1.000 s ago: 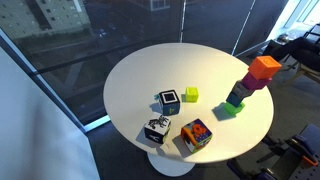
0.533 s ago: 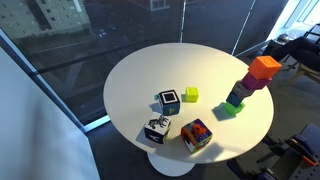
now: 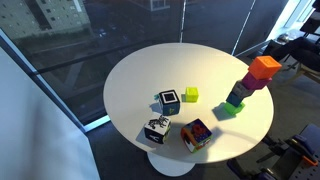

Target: Pick up the orange block and put it on the table

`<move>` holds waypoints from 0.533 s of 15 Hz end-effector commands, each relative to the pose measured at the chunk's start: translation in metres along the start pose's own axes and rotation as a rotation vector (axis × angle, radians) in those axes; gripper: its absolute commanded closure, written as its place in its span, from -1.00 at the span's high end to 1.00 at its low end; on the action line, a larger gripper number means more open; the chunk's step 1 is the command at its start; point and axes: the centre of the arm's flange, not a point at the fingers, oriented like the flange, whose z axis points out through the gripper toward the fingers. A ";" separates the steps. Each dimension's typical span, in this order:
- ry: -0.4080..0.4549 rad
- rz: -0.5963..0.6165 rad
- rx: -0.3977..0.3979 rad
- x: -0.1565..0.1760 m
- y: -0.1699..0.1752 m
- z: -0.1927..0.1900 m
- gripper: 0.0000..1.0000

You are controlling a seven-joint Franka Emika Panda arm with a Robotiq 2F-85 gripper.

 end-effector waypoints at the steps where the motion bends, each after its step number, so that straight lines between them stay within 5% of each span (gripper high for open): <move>1: 0.016 0.050 -0.025 0.012 0.016 0.015 1.00; 8: 0.009 0.100 -0.010 0.024 0.037 0.053 1.00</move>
